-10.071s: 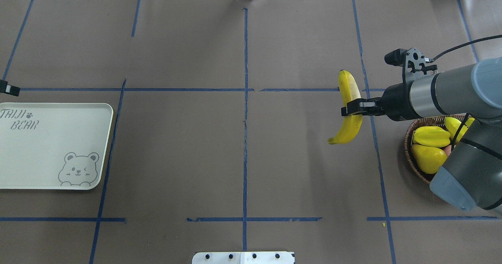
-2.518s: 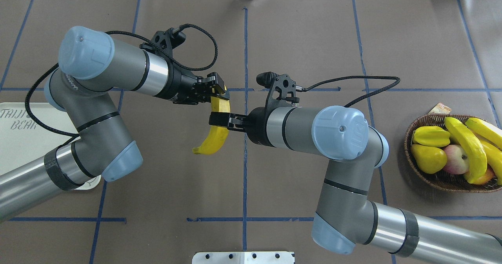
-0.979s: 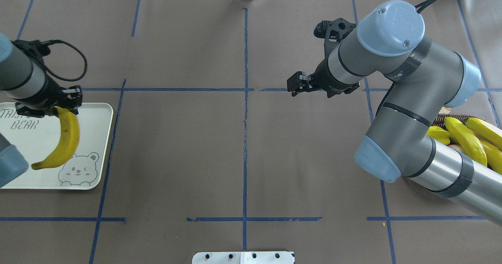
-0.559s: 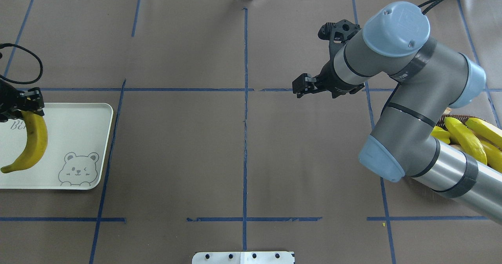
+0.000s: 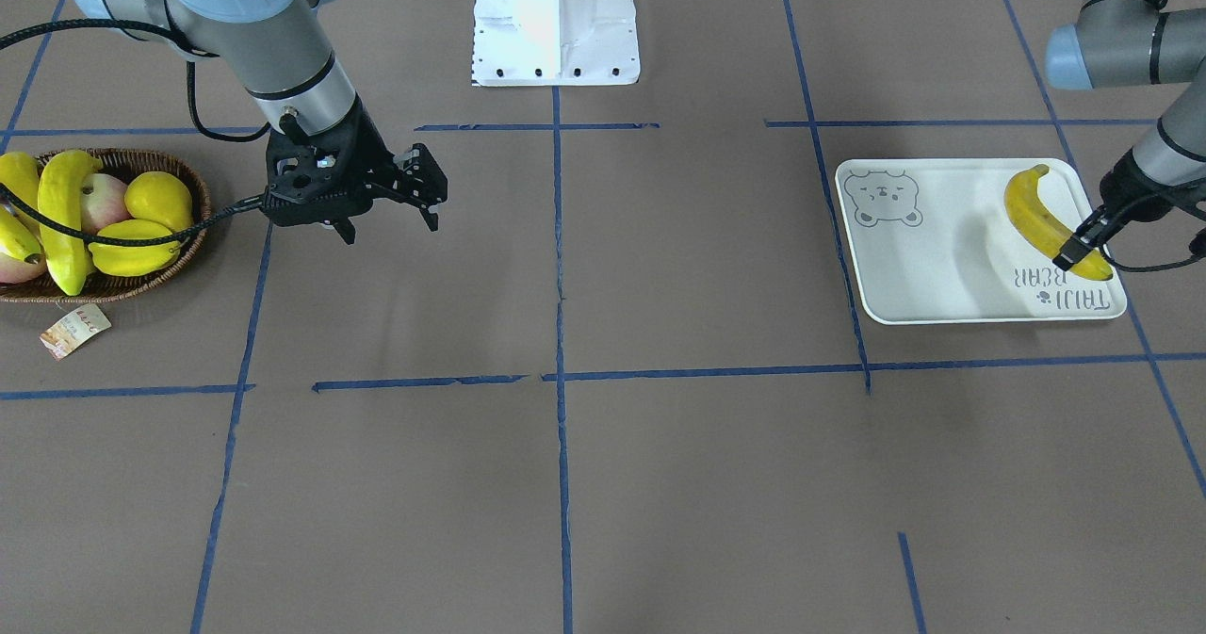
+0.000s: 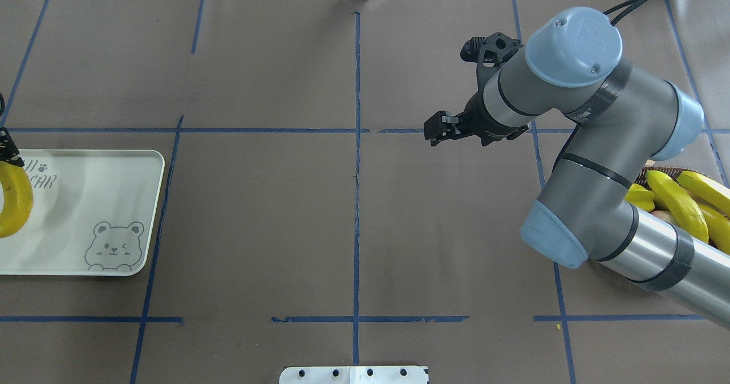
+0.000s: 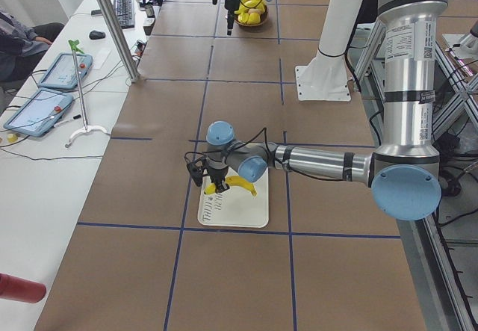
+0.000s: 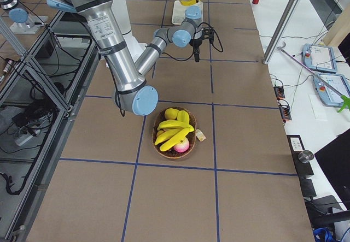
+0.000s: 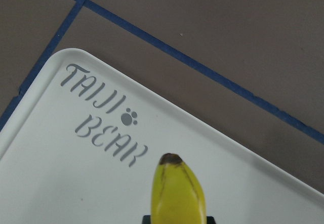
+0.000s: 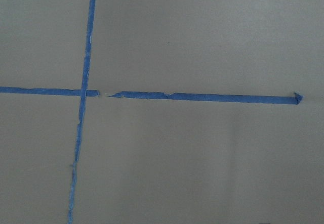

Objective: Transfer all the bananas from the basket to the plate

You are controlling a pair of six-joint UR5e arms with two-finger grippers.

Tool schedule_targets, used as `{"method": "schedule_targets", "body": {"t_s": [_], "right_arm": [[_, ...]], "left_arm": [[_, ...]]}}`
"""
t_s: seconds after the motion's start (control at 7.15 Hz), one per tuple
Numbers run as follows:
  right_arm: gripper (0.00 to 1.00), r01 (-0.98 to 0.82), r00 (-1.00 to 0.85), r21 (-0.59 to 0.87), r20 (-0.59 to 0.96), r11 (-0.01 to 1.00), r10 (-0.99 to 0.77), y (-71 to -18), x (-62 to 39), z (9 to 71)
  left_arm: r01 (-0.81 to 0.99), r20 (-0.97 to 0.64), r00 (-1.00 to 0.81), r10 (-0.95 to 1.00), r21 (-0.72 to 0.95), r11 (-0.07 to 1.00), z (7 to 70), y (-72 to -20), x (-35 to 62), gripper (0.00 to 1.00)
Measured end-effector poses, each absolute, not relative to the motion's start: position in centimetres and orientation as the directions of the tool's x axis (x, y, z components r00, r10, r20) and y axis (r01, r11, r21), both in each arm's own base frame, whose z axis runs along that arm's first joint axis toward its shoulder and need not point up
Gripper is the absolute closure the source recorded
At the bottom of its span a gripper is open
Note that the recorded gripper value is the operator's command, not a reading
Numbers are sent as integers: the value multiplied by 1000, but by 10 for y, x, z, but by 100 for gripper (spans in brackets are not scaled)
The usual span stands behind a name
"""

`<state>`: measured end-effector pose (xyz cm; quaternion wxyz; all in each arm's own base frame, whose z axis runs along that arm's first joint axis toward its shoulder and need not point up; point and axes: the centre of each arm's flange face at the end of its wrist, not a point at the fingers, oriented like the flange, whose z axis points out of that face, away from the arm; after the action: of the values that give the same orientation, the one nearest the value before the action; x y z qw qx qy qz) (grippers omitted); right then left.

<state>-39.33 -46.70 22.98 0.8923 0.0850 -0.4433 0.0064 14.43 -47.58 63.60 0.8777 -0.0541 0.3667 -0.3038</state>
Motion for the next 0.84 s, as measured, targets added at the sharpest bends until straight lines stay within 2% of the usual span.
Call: {"method": "schedule_targets", "body": {"t_s": [0.28, 0.7, 0.84], "right_arm": [[1, -87, 607, 147, 792, 985, -64, -467, -394, 230], [1, -87, 607, 147, 792, 985, -64, -467, -394, 229], [1, -86, 607, 147, 792, 985, -65, -467, -394, 229]], "left_arm": [[510, -597, 528, -604, -346, 788, 659, -482, 130, 73], [489, -603, 551, -576, -326, 809, 680, -485, 127, 52], [471, -613, 567, -550, -306, 827, 684, -484, 127, 21]]}}
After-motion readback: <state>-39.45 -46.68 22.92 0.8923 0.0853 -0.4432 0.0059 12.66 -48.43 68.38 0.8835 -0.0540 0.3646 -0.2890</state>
